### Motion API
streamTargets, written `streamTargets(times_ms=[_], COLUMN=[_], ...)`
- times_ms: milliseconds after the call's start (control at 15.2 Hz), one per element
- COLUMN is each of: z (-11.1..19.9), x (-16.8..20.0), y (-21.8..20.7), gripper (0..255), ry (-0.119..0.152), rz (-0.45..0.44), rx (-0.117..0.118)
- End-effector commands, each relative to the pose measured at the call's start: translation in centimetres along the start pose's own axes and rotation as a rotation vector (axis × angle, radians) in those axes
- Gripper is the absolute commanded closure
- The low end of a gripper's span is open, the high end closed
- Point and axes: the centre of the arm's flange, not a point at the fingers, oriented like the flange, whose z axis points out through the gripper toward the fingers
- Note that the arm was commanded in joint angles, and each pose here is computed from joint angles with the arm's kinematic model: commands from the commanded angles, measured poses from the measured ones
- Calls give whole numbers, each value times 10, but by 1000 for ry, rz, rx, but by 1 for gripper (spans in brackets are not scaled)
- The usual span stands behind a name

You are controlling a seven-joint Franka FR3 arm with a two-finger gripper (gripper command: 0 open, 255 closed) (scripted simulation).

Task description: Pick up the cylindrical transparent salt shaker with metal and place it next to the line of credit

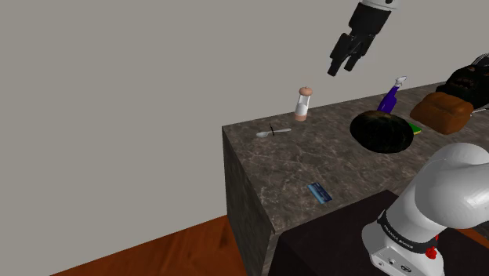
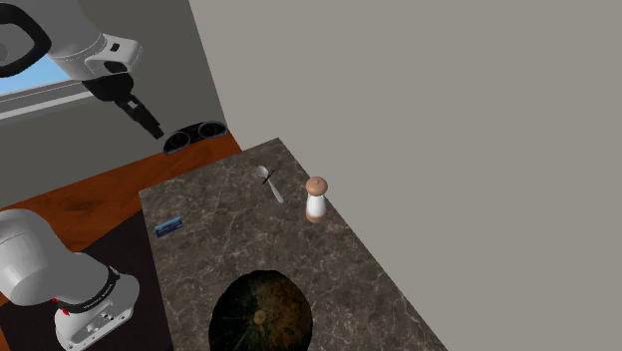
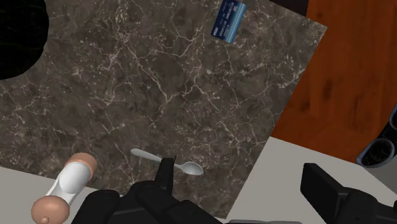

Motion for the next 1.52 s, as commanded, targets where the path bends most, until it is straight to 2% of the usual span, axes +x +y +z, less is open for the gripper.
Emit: streamTargets(times_ms=[0,1452], z=[0,142], x=[0,169], y=[0,200], gripper=[0,0], ry=[0,-40], rz=[0,93], rx=[0,34])
